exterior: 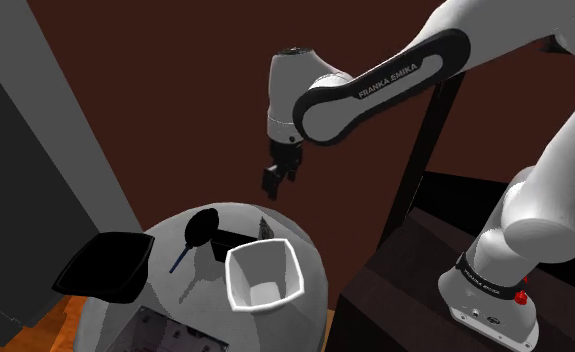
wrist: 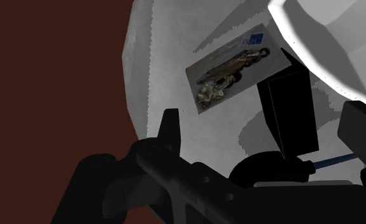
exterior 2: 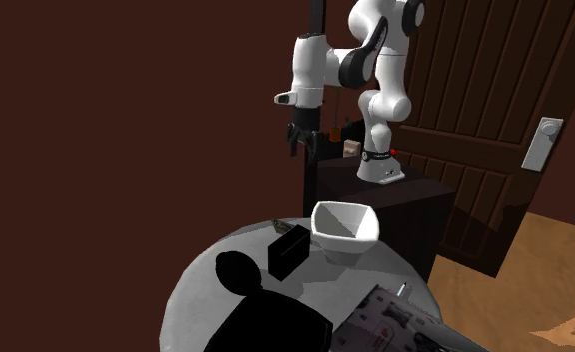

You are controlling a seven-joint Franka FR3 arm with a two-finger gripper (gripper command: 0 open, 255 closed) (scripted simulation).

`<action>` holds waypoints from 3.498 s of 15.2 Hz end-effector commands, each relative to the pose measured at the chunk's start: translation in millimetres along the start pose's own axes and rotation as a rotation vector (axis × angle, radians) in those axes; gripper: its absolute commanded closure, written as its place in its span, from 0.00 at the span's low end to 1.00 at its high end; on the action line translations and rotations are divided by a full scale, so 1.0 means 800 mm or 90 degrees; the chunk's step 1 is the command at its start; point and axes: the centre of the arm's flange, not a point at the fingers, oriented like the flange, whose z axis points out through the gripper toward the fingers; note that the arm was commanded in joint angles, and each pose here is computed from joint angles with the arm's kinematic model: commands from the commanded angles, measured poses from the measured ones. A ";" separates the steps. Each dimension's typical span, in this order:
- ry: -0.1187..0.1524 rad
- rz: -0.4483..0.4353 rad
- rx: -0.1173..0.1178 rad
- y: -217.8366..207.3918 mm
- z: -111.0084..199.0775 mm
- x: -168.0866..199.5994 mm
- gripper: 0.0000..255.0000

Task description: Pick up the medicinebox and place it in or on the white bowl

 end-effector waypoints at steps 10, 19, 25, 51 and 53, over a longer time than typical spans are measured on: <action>-0.029 -0.034 -0.009 -0.085 0.145 0.087 0.00; -0.041 -0.048 -0.014 -0.120 0.232 0.116 0.00; -0.041 -0.048 -0.014 -0.120 0.256 0.115 0.00; -0.041 -0.048 -0.014 -0.121 0.183 0.120 1.00; -0.041 -0.048 -0.014 -0.121 0.170 0.120 1.00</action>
